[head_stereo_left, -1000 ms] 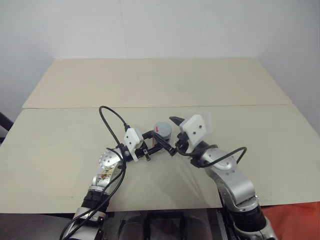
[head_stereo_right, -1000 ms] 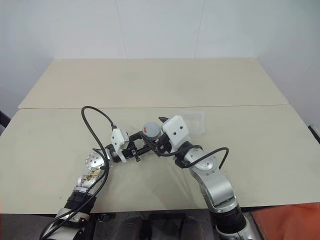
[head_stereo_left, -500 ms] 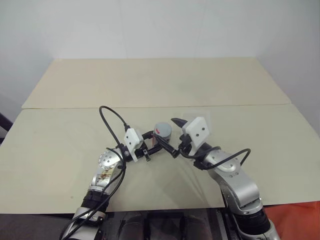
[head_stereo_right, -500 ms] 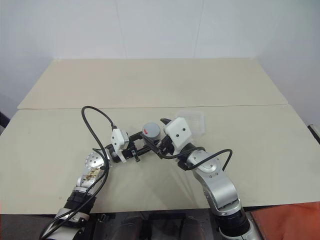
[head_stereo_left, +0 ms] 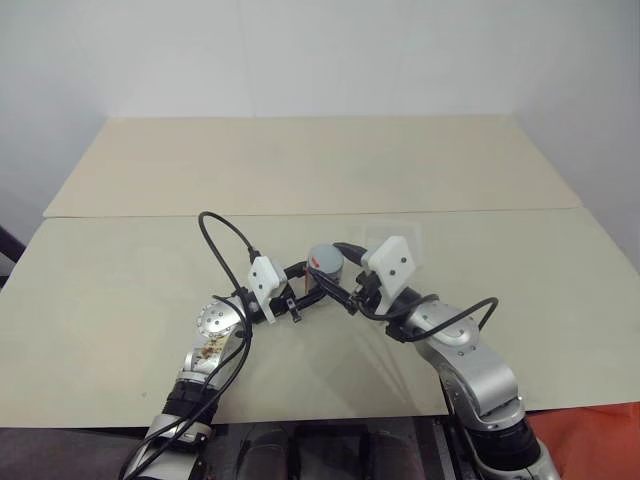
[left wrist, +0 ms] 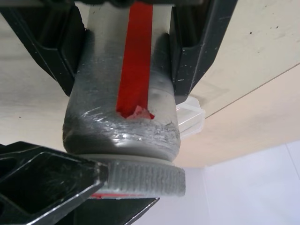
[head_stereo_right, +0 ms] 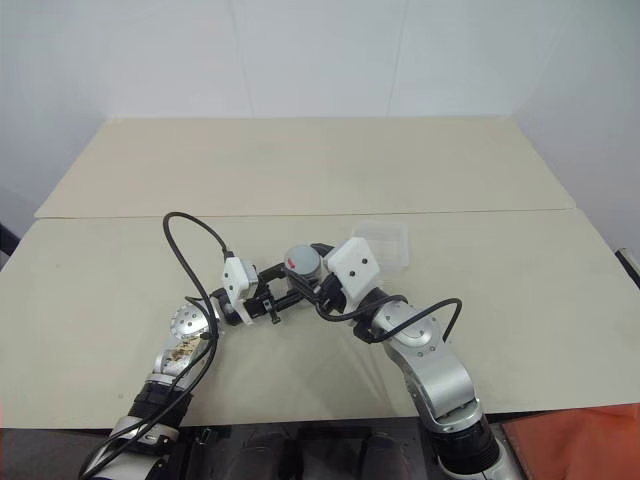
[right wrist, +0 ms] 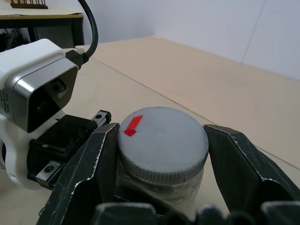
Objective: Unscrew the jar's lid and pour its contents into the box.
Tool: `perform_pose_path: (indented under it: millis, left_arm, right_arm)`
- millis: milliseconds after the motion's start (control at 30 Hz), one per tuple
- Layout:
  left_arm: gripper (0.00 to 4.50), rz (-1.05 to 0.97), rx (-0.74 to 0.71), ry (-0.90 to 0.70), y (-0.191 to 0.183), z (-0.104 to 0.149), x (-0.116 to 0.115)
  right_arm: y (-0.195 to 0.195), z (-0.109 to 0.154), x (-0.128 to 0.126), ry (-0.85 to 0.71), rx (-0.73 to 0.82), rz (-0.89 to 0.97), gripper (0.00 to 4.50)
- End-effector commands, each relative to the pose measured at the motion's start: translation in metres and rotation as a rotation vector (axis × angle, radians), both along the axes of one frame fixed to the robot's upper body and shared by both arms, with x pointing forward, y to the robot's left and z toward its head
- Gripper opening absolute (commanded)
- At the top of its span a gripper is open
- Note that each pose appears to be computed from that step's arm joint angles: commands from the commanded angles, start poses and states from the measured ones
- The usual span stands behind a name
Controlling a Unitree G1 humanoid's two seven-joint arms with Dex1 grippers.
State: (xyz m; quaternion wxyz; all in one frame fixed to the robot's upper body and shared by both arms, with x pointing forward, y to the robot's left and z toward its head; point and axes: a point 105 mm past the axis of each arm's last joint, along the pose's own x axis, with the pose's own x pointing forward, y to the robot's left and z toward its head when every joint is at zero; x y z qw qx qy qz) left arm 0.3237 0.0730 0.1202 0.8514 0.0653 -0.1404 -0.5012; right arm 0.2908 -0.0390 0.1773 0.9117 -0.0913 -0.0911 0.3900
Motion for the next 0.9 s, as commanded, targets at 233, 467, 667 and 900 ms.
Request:
perform_pose_path:
  millis: [233, 467, 667, 900]
  left_arm:
    - [1.90, -0.016, -0.001, -0.054, -0.001, 0.010, -0.005]
    - [1.90, -0.010, -0.007, -0.059, 0.000, 0.011, -0.006]
    - [1.90, -0.004, -0.011, -0.067, 0.000, 0.015, -0.007]
    - [1.90, -0.006, -0.010, -0.074, -0.003, 0.018, -0.006]
  right_arm:
    - [-0.006, 0.053, -0.023, -0.047, 0.281, 0.147, 2.78]
    - [-0.030, 0.062, -0.015, -0.048, 0.347, 0.057, 2.78]
    - [-0.089, 0.033, -0.004, 0.009, 0.062, -0.232, 2.78]
    - [-0.138, -0.033, -0.016, 0.308, -0.210, -0.437, 2.78]
